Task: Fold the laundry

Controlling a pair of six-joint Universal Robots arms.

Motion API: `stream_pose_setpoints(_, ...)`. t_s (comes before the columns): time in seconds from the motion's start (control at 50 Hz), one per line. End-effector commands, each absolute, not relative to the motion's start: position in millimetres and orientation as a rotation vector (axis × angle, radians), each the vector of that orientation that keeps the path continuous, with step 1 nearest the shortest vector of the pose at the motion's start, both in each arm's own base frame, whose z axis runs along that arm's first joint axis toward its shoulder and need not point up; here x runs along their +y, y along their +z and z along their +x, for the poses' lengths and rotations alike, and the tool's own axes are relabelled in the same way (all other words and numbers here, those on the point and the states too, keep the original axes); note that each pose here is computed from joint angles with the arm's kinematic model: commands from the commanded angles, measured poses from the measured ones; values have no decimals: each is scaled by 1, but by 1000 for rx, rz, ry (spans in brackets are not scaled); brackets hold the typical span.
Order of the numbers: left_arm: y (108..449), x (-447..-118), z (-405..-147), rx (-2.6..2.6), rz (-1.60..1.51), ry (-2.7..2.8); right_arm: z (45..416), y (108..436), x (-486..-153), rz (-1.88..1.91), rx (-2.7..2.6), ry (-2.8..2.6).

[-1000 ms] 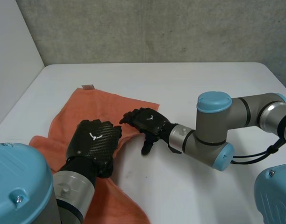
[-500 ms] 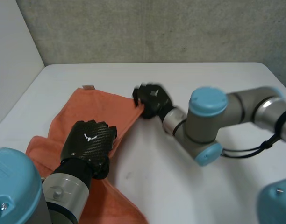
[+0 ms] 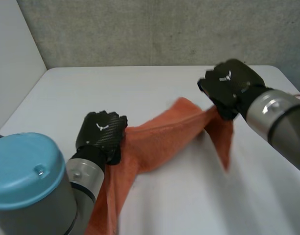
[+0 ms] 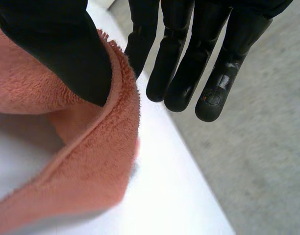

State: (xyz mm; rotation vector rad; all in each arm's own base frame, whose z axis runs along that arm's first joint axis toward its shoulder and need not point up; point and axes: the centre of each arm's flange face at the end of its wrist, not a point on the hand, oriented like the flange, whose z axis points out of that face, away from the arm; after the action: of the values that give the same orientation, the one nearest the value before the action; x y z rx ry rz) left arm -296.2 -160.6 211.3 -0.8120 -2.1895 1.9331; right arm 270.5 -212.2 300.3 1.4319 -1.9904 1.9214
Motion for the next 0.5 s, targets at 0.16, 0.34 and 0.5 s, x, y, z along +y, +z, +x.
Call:
stream_pose_setpoints(0.16, 167, -221, -297, -2337, -916, 1869, 284, 205, -236, 1715, -2152, 1393)
stream_pose_setpoints(0.34, 254, -294, -332, -1905, -1018, 2291, 321, 300, -327, 1144, -1796, 2130)
stream_pose_setpoints(0.5, 403, -300, -331, -1079, -733, 2848, 303, 437, -309, 621, -1172, 2796)
